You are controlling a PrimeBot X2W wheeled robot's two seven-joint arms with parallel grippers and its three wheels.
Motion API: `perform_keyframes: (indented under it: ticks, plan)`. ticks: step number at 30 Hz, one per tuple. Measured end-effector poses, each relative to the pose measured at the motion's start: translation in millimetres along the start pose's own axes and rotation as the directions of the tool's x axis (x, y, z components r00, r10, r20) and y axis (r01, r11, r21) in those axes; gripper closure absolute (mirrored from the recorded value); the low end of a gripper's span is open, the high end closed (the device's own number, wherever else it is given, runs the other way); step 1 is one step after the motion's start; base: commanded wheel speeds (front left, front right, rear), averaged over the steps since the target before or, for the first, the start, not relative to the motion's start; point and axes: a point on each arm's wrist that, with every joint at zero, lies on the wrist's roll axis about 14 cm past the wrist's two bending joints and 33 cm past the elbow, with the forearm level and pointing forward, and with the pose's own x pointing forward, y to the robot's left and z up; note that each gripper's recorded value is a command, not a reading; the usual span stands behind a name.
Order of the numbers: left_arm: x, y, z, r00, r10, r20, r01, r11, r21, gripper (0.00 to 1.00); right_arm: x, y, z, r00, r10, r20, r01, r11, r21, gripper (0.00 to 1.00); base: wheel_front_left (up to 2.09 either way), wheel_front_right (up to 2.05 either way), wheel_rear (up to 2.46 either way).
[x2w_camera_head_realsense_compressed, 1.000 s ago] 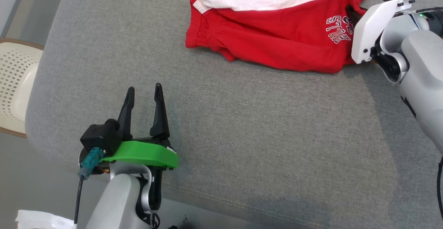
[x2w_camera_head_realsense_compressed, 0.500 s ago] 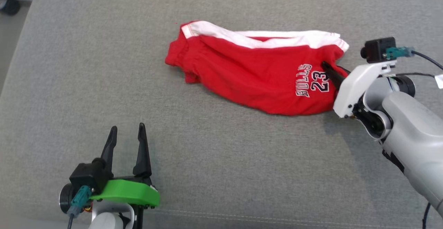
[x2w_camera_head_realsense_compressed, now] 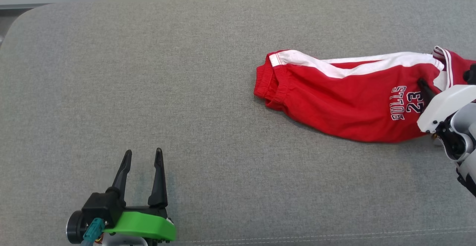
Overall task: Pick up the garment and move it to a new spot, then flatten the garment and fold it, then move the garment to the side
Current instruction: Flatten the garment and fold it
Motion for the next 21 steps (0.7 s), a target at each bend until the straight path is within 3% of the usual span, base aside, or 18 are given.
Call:
perform_keyframes:
  ticks: [4,10,15,21]
  plan:
    - [-4,-1,-2,1.000,-0.005,-0.006,0.005,1.000,0.010,0.00,4,14,18,0.998,0.035,0.051,-0.034,0.999,-0.016,1.00,0.00,0.00,0.00]
    - [-9,-1,-2,1.000,-0.003,-0.004,0.003,1.000,0.011,0.00,8,91,29,0.971,0.228,0.077,-0.224,0.973,-0.056,1.00,0.00,0.00,0.00]
    - [-11,0,-3,1.000,0.000,-0.004,0.000,1.000,0.013,0.00,10,154,18,0.932,0.359,0.044,-0.357,0.932,-0.058,1.00,0.00,0.00,0.00]
    - [-10,1,-8,1.000,0.002,-0.021,-0.002,1.000,0.006,0.00,23,203,-4,0.909,0.417,-0.011,-0.417,0.907,-0.065,1.00,0.00,0.00,0.00]
